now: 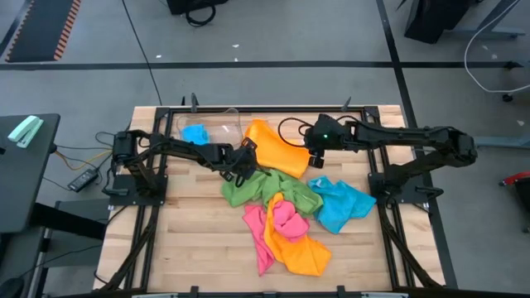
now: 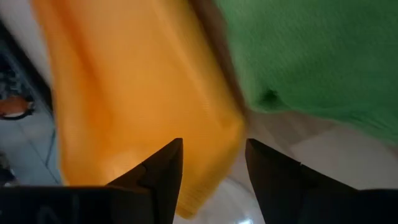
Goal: Fold microfiber towels
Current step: Fold the top orange microfiber towel
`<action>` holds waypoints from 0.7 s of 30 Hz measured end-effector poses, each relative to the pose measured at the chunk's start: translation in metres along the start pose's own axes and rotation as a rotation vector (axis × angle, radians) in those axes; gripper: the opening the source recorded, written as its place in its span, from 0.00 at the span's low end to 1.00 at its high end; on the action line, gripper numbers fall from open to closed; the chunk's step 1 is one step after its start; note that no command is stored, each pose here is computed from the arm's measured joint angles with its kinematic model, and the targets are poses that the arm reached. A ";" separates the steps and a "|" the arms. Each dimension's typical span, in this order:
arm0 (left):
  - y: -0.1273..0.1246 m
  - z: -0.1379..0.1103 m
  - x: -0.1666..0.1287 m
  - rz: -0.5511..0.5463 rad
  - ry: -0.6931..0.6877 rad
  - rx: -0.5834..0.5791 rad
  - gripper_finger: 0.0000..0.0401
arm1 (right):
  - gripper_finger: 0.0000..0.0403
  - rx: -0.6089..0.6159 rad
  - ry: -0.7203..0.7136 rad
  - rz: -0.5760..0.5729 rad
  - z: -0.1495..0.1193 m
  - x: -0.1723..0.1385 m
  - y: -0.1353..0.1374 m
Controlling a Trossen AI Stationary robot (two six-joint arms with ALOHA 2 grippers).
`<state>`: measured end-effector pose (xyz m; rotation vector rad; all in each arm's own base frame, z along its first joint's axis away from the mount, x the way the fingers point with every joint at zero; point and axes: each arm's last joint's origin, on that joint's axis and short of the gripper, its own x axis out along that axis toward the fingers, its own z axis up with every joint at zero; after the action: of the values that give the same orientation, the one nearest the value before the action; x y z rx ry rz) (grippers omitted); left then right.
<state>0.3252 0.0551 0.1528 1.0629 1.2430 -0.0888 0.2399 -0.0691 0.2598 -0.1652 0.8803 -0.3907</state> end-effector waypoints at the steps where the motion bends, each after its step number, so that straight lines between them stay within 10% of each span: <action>1: -0.002 0.000 0.000 -0.003 0.011 0.017 0.46 | 0.42 -0.002 -0.005 0.012 0.001 0.000 0.003; 21: -0.008 -0.004 0.024 0.004 0.177 0.304 0.35 | 0.42 -0.067 -0.067 0.124 0.010 -0.004 0.044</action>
<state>0.3272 0.0651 0.1292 1.3593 1.4165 -0.1886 0.2568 -0.0269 0.2554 -0.1832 0.8330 -0.2386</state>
